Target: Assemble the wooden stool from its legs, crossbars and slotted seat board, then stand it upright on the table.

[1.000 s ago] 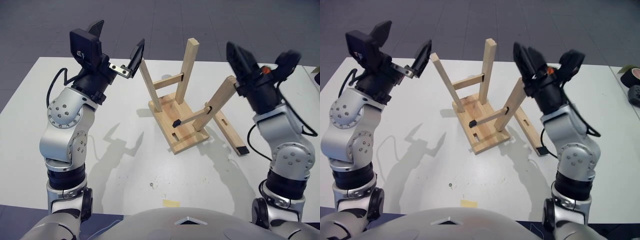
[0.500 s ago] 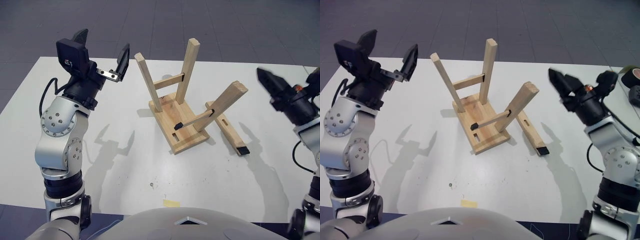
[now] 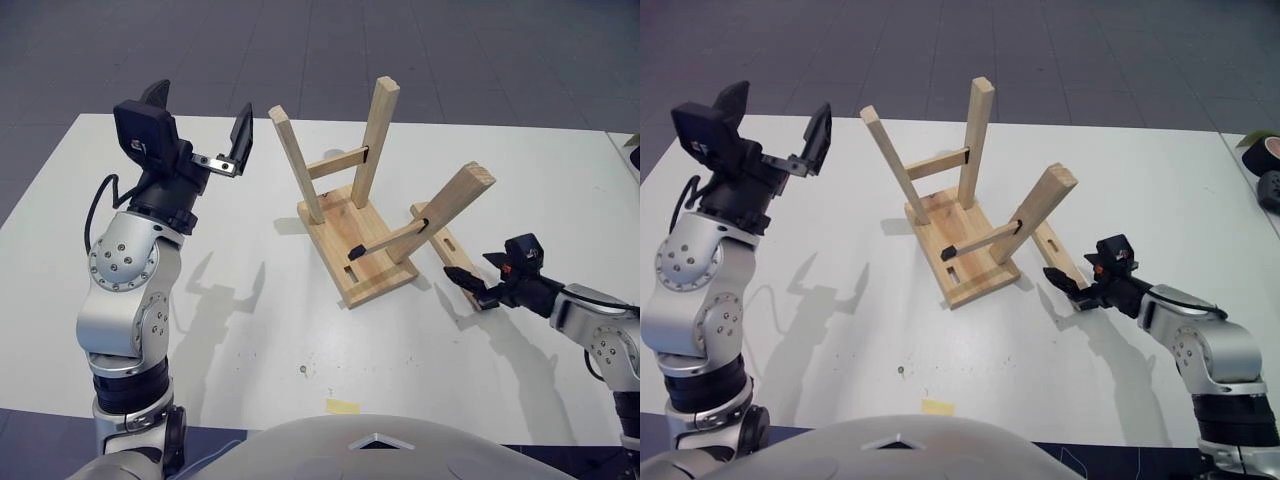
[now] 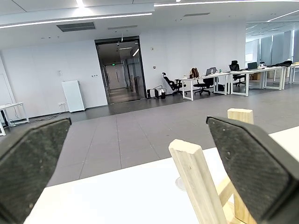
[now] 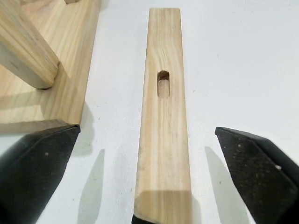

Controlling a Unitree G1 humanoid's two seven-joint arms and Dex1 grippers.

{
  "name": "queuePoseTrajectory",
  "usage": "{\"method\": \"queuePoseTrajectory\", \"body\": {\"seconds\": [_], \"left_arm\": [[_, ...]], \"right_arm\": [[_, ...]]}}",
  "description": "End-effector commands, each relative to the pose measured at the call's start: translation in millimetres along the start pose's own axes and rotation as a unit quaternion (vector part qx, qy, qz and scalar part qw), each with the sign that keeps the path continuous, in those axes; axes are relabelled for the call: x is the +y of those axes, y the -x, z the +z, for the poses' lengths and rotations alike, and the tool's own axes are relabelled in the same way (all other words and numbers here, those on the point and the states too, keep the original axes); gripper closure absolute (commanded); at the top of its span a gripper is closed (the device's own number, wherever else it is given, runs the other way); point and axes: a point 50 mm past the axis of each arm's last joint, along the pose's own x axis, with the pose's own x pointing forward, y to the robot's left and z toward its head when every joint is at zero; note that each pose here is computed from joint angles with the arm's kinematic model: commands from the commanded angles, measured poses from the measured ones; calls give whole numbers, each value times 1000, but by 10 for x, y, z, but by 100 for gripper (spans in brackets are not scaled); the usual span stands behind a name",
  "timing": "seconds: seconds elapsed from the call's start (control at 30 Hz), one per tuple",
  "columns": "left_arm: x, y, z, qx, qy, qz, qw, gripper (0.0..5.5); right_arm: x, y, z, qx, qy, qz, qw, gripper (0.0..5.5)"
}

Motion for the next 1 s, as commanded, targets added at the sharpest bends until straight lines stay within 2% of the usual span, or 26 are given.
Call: {"method": "queuePoseTrajectory", "body": {"seconds": [0.03, 0.13, 0.43, 0.6, 0.7, 0.83, 1.0], "left_arm": [[-33, 53, -36, 14, 6, 7, 1000, 10], [-65, 79, -64, 21, 9, 9, 1000, 10], [-192, 132, -110, 36, 19, 11, 999, 10], [-257, 160, -149, 47, 21, 9, 999, 10], [-261, 144, -145, 45, 21, 6, 999, 10], [-212, 47, -92, 28, 35, 0, 999, 10], [-177, -190, 92, -14, 108, -34, 993, 10]], "right_arm": [[-49, 25, -83, 51, 28, -27, 998, 73], [-34, 3, -25, 51, 36, -25, 998, 120], [-97, 25, -146, 110, 39, -22, 993, 260], [-124, 0, -152, 127, 79, -28, 988, 331], [-134, -72, -22, 87, 91, -38, 991, 342], [-163, -187, 214, -16, 80, -88, 993, 342], [-245, -206, 546, -171, 72, -199, 962, 342]]}}
